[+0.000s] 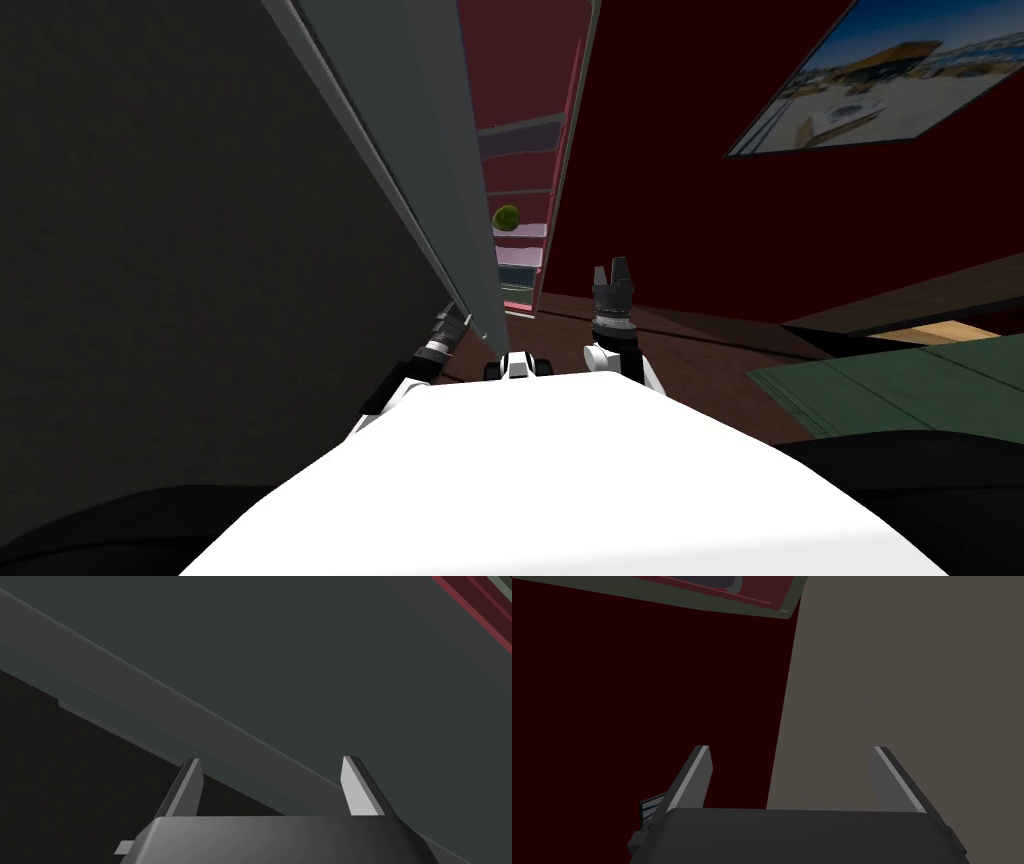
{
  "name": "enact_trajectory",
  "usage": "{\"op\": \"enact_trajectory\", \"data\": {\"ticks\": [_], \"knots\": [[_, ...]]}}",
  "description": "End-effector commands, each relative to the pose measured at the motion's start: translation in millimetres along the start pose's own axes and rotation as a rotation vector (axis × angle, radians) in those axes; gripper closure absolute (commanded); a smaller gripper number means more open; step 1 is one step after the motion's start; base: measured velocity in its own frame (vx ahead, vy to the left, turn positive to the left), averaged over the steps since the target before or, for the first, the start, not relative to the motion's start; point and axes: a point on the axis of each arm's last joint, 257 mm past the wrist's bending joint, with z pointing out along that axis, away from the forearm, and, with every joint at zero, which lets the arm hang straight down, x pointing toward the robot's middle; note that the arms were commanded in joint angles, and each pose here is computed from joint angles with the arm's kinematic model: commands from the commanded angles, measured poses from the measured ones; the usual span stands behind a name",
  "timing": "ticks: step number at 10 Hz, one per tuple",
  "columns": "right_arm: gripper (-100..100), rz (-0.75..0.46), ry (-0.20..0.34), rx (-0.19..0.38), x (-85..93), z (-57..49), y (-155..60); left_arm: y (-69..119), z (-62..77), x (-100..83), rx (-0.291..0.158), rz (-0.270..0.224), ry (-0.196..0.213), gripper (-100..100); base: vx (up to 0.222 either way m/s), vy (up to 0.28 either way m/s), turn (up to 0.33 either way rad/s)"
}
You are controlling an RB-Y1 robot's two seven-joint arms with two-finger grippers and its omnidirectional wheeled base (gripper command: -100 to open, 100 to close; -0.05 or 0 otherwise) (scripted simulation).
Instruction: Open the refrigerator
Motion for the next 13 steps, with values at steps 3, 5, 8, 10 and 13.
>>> {"op": "enact_trajectory", "data": {"ticks": [3,5,8,10,13], "knots": [[0,0.000,0.000,0.000,0.0,0.0,0,6.1,0.1,13.5,-0.020,0.003,0.035,100,-0.068,0.219,-0.102],[0,0.000,0.000,0.000,0.0,0.0,0,9.5,0.5,19.5,-0.030,0.003,0.053,100,-0.059,0.179,-0.119],[0,0.000,0.000,0.000,0.0,0.0,0,16.6,0.2,30.4,-0.049,0.005,0.085,100,-0.075,0.213,-0.109],[0,0.000,0.000,0.000,0.0,0.0,0,20.2,-0.2,35.7,-0.059,0.006,0.101,100,-0.070,0.219,-0.099],[0,0.000,0.000,0.000,0.0,0.0,0,20.2,-0.2,35.7,-0.059,0.006,0.101,100,-0.031,0.106,-0.012]]}}
